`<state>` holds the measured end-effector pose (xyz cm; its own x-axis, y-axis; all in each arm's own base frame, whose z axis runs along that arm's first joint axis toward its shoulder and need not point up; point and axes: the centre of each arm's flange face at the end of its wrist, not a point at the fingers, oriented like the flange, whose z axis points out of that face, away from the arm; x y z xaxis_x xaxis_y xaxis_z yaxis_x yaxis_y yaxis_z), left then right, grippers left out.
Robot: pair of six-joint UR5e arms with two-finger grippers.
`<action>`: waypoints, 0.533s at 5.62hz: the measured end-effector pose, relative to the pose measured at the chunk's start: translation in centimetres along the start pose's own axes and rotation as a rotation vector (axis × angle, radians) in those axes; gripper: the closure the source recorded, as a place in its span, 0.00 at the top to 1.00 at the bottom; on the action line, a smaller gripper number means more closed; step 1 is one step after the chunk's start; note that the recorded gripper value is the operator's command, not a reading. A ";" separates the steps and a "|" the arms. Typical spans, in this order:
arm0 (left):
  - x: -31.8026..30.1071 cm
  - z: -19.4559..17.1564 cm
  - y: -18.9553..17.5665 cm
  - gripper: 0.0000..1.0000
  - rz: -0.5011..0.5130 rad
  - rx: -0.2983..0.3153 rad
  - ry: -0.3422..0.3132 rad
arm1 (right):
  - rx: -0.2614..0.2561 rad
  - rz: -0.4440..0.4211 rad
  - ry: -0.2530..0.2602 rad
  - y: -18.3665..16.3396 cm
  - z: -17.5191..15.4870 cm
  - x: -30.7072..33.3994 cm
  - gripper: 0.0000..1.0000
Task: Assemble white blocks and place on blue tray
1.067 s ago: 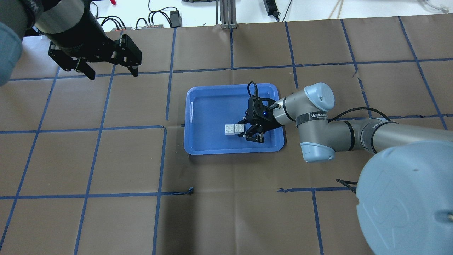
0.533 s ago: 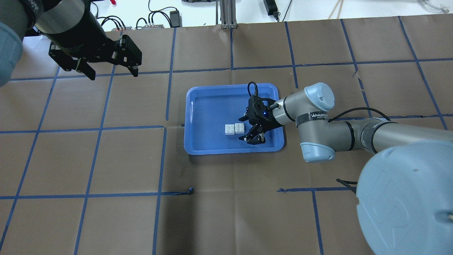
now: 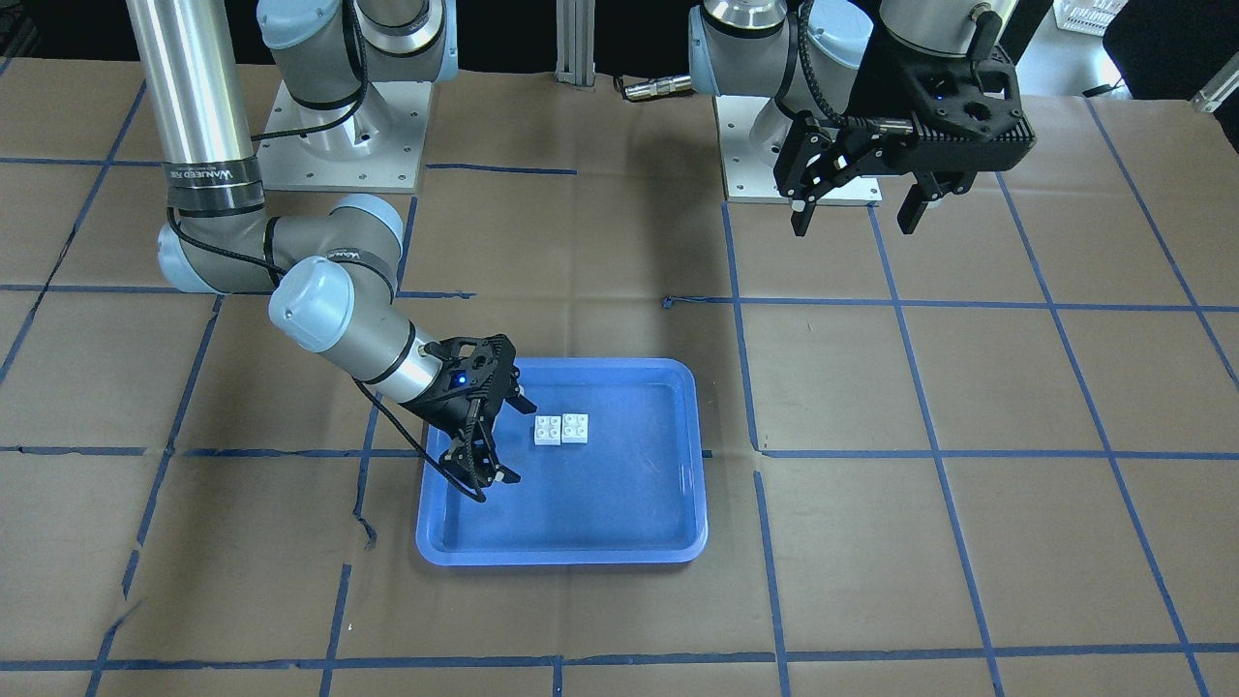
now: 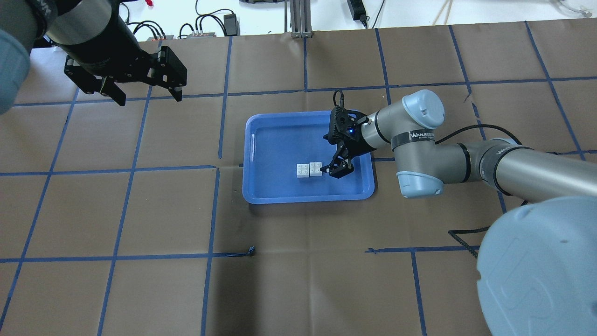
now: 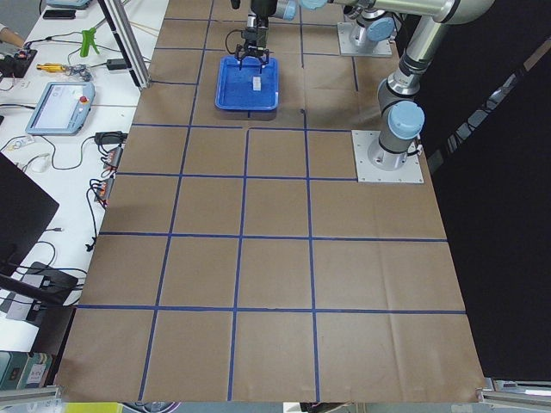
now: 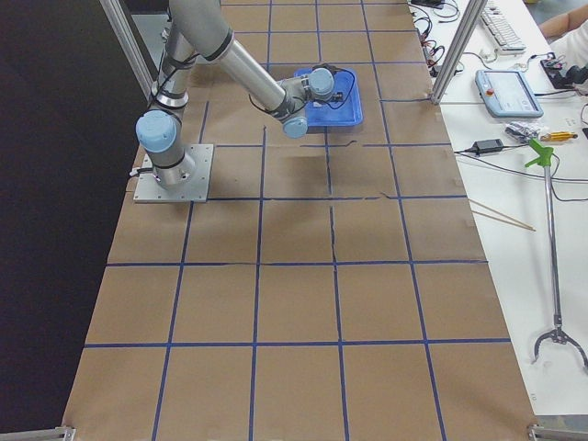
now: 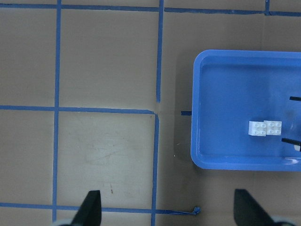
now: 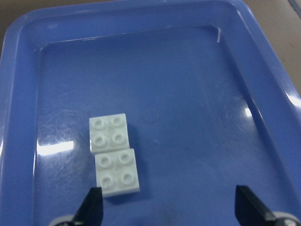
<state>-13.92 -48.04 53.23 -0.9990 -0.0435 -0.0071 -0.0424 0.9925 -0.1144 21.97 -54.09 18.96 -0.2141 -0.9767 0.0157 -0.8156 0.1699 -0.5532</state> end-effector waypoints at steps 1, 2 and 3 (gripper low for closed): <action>0.0 0.0 0.0 0.99 0.000 0.000 0.000 | -0.110 0.151 -0.003 -1.3 -3.8 0.5 1.00; 0.0 0.0 0.0 0.99 0.000 0.000 0.000 | -0.226 0.357 0.039 -2.8 -8.4 0.3 1.00; 0.0 0.0 0.0 0.99 0.000 -0.001 0.000 | -0.325 0.590 0.138 -3.9 -12.7 0.0 1.00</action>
<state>-13.92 -48.04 53.19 -0.9990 -0.0435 -0.0075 -0.0423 0.9926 -0.1136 18.35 -53.08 31.66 -0.7212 -0.6865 -0.0933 -0.6565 0.7202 -0.2246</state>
